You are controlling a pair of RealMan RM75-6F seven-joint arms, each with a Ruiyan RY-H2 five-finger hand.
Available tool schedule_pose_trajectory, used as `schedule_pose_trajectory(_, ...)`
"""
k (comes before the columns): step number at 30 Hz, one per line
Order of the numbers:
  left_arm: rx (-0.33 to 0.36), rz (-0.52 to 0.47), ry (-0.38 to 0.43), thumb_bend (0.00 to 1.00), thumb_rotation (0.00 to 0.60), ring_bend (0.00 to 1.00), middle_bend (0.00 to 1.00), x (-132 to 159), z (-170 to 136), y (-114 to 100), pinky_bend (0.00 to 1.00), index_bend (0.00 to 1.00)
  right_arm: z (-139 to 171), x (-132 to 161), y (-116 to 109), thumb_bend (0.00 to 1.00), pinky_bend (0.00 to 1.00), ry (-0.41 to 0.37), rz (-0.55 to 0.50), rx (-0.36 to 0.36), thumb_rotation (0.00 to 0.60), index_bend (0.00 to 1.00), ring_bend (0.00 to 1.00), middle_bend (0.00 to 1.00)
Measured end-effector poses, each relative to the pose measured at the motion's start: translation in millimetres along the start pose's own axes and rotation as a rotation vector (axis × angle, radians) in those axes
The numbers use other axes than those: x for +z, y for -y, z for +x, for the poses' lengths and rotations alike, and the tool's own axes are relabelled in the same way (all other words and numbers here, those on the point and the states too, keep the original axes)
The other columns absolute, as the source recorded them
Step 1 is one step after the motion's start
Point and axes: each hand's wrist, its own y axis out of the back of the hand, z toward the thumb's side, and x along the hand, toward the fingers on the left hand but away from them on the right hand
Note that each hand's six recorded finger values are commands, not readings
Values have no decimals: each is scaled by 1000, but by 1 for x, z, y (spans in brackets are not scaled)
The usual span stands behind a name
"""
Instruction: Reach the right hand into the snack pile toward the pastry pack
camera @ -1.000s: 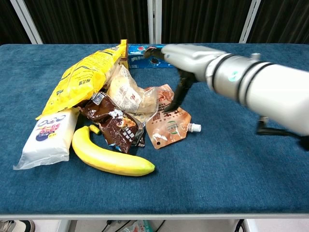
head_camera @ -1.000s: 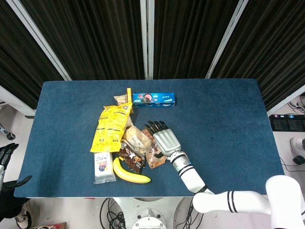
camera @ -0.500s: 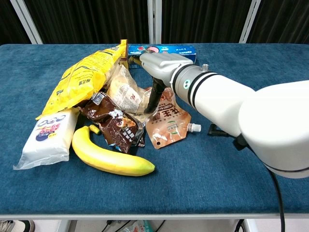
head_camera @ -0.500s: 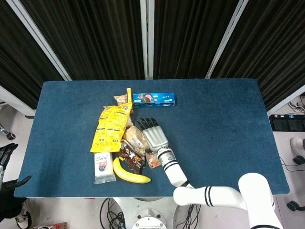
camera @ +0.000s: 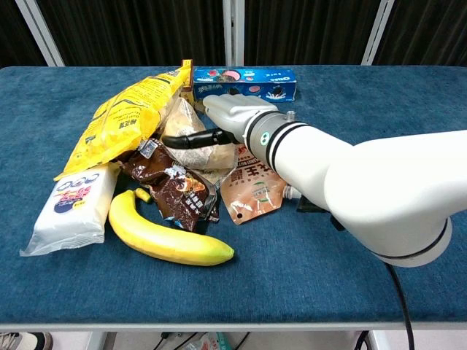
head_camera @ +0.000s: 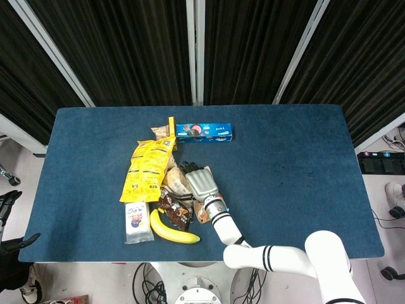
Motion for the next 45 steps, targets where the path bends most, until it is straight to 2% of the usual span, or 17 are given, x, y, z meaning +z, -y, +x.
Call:
schedule_pose_trajectory(3,0,-1,-3,0,452,119,109,-1,0,0,242,122,-1,3,0,298,493,-6,2,-15,570,371,284,241)
schedule_pose_trajectory(4,0,-2,-4,0,451,119,108,-1,-1,0,242,122,-2,3,0,307,508,-6,5,-19,600,388,299,256)
schedule_pose_trajectory(9,-2,-5,-8,0,452,119,108,-4,-1,1,242,122,-5,2,4,331,571,-2,47,-30,600,502,386,351)
schedule_pose_trajectory(16,0,-7,-10,0,454,119,109,-6,-1,1,242,122,-5,2,-3,415,748,-6,112,-89,600,799,616,584)
schedule_pose_trajectory(18,3,-7,-9,0,454,119,108,-6,-1,0,242,122,-5,3,-7,448,779,-13,121,-118,600,849,647,617)
schedule_pose_trajectory(25,2,-6,-15,0,453,119,109,-7,-1,-1,242,123,1,7,-31,477,813,-54,97,-250,600,901,681,650)
schedule_pose_trajectory(33,7,-3,-9,0,452,119,108,-4,0,-2,242,122,22,5,-80,477,828,-109,16,-379,600,922,698,667)
schedule_pose_trajectory(39,8,-2,-9,0,453,119,109,-2,-1,-3,242,123,53,0,-130,477,832,-169,-142,-510,600,925,704,671)
schedule_pose_trajectory(45,6,4,-5,0,452,119,108,0,-2,-3,242,122,83,-26,-173,477,832,-197,-278,-646,600,924,704,671)
